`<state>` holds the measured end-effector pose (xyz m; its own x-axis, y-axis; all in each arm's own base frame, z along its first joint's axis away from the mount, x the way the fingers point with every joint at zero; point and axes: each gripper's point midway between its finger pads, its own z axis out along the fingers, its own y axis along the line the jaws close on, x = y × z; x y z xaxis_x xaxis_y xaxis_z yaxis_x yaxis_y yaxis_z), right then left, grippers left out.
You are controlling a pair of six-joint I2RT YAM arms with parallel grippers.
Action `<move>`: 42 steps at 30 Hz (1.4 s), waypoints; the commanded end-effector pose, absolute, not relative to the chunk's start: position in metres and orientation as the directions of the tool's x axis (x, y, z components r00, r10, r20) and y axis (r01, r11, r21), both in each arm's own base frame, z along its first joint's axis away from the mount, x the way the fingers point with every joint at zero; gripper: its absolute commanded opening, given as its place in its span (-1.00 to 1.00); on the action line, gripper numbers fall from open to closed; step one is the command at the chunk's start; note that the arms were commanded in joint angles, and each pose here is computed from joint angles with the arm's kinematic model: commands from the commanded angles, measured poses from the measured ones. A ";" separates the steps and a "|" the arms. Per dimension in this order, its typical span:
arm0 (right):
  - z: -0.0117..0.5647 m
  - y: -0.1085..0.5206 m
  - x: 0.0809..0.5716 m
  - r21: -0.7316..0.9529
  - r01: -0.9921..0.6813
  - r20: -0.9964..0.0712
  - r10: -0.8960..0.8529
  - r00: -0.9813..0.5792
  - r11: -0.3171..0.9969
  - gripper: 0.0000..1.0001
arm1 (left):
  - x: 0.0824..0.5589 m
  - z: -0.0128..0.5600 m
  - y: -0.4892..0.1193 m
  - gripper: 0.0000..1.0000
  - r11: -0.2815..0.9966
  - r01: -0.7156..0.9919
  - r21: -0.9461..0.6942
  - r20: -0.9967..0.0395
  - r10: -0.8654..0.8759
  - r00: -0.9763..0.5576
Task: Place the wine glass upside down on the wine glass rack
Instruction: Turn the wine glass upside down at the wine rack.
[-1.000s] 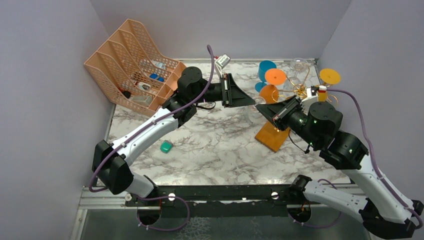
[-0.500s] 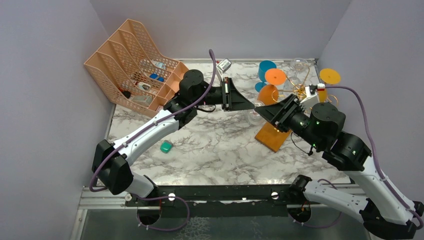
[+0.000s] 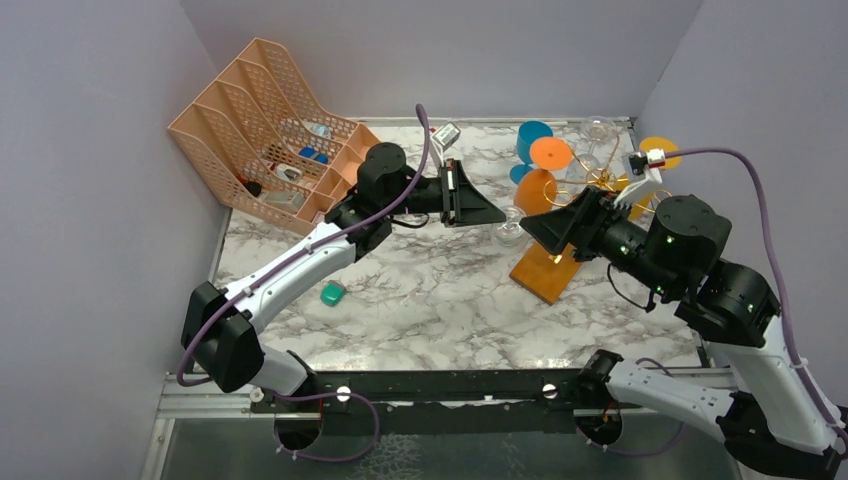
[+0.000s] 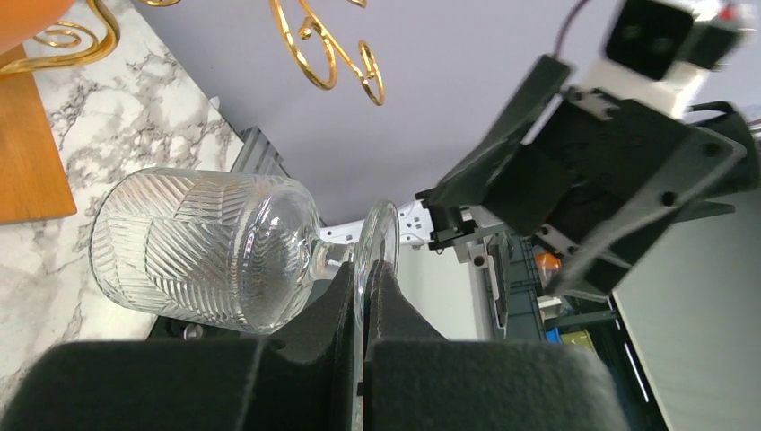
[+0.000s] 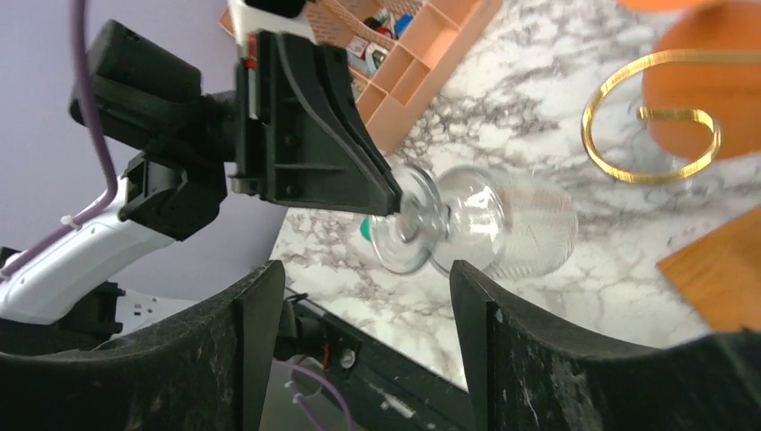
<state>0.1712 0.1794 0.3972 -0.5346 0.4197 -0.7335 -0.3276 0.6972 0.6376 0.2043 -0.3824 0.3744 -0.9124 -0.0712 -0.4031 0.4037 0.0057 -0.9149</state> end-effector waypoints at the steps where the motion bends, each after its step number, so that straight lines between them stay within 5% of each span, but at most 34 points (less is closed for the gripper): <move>1: 0.416 0.185 0.177 0.390 -0.515 -0.888 0.165 -0.429 0.763 0.41 | 0.201 0.396 -0.371 -1.00 -0.013 0.430 -0.903 -0.427 -0.103 -0.898; 7: 0.417 0.214 0.197 0.092 -0.698 -0.933 -0.182 -0.309 0.711 0.46 | 0.210 0.394 -0.366 -1.00 0.027 0.383 -0.923 -0.383 -0.123 -0.915; 15: 0.395 0.239 0.195 -0.148 -0.873 -0.901 -0.427 -0.075 0.464 0.51 | 0.217 0.408 -0.357 -1.00 0.050 0.404 -0.914 -0.406 -0.146 -0.902; 21: 0.383 0.236 0.178 -0.220 -0.919 -0.875 -0.483 0.037 0.328 0.51 | 0.221 0.413 -0.349 -1.00 0.059 0.415 -0.908 -0.419 -0.156 -0.894; 32: 0.376 0.236 0.197 -0.266 -0.890 -0.851 -0.524 0.037 0.370 0.62 | 0.214 0.420 -0.343 -1.00 0.032 0.449 -0.893 -0.449 -0.141 -0.882; 42: 0.376 0.250 0.213 -0.269 -0.877 -0.869 -0.493 0.042 0.399 0.28 | 0.206 0.417 -0.340 -1.00 0.025 0.443 -0.896 -0.442 -0.120 -0.889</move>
